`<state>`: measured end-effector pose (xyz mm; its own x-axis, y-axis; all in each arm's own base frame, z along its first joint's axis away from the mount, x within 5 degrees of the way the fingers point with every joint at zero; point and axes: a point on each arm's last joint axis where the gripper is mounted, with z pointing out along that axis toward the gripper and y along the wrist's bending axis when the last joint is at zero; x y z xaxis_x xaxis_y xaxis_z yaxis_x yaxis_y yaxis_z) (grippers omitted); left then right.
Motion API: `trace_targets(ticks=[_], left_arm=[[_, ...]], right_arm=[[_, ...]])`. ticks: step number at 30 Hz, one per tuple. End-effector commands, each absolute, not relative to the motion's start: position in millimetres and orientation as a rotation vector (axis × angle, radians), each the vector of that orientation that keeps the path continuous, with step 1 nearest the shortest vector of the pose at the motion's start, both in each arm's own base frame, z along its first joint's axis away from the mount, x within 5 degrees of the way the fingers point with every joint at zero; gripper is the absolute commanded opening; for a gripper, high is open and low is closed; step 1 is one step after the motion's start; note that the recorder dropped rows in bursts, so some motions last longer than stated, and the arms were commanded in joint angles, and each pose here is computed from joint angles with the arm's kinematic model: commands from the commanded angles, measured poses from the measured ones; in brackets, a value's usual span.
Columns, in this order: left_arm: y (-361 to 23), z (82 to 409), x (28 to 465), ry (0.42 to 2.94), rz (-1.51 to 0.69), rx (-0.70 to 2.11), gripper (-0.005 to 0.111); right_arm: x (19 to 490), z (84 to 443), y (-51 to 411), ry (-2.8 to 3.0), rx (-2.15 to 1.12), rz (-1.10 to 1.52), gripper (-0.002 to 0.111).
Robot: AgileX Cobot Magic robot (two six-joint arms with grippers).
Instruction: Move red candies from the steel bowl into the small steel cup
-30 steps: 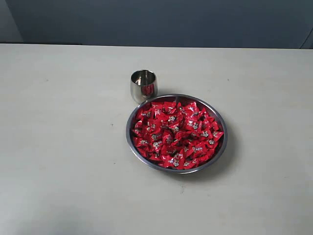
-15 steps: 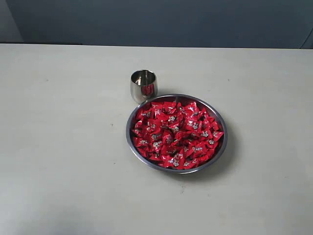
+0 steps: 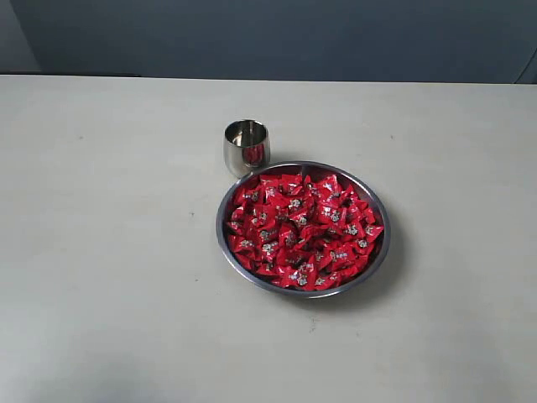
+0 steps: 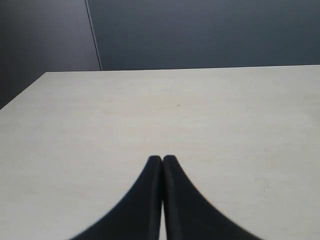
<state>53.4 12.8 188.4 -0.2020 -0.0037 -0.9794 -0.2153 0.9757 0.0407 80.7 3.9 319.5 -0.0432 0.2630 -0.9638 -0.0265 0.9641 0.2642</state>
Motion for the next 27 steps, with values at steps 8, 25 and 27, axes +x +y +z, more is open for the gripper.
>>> trace_targets(ticks=[8,25,27], left_arm=[[12.6,187.5,53.2,1.765,0.193,-0.156,0.000],[12.6,187.5,53.2,1.765,0.193,-0.156,0.000],[12.6,187.5,53.2,1.765,0.193,-0.156,0.000]], right_arm=[[213.5,335.5,35.8,2.077,-0.359,0.498,0.000],[272.1,233.9,169.7,2.325,-1.151,0.543,0.001],[273.5,226.2,172.8,2.347,-1.156,0.548,0.001]])
